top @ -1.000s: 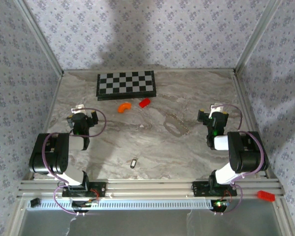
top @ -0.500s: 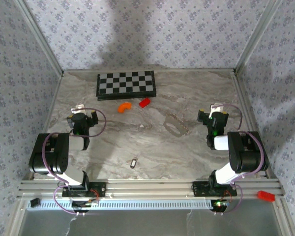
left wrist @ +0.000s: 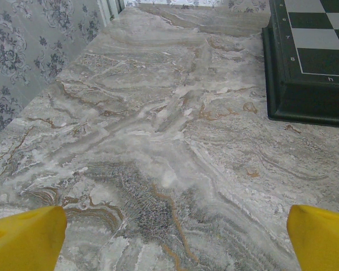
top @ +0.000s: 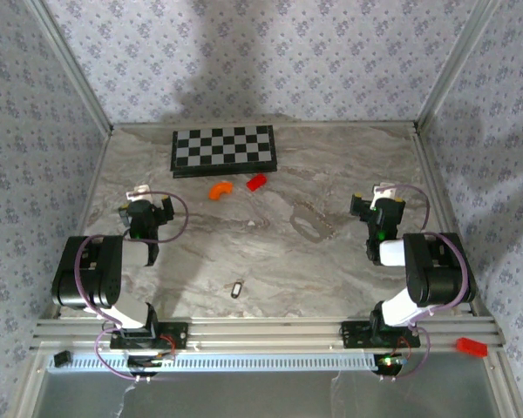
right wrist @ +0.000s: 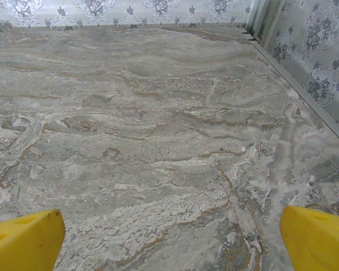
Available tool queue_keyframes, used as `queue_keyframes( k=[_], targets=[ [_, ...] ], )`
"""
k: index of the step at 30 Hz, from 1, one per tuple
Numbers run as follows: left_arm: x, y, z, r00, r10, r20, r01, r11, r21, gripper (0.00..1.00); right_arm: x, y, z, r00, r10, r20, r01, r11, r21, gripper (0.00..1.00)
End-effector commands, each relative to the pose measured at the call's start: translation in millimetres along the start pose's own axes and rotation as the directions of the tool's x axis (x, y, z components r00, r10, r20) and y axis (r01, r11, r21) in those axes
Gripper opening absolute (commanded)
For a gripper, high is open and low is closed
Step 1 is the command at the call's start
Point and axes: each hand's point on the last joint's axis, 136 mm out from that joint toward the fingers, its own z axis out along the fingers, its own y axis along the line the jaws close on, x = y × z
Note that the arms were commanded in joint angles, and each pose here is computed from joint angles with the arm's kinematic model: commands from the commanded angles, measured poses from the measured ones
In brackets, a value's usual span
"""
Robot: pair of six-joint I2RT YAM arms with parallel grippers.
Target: Put the keys on the keyring
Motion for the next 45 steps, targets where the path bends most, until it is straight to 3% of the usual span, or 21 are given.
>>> queue_keyframes(
  k=[1,31,41,45],
  targets=[
    [-12,-2,4,1.0,0.002,0.031,-0.002,1.0,0.006,1.0,1,-1,1,1.0,-0.005,-0.004,0.005,1.0,0.002,1.0],
    [-16,-5,2,0.999,0.008,0.037,-0.009,1.0,0.023,1.0,-2,-4,-1,1.0,-0.002,-0.003,0.002,1.0,0.013,1.0],
    [-44,-12,-28,0.999,0.035,-0.037,-0.032,0.997,0.068,1.0,-36,21,-33,0.992,-0.125,0.013,0.124,0.992,0.007,1.0],
    [-48,-11,-46,0.989,-0.086,-0.123,0.09,0.996,0.025,1.0,-54,33,-59,0.995,-0.099,0.027,0.099,0.995,0.01,1.0]
  ],
)
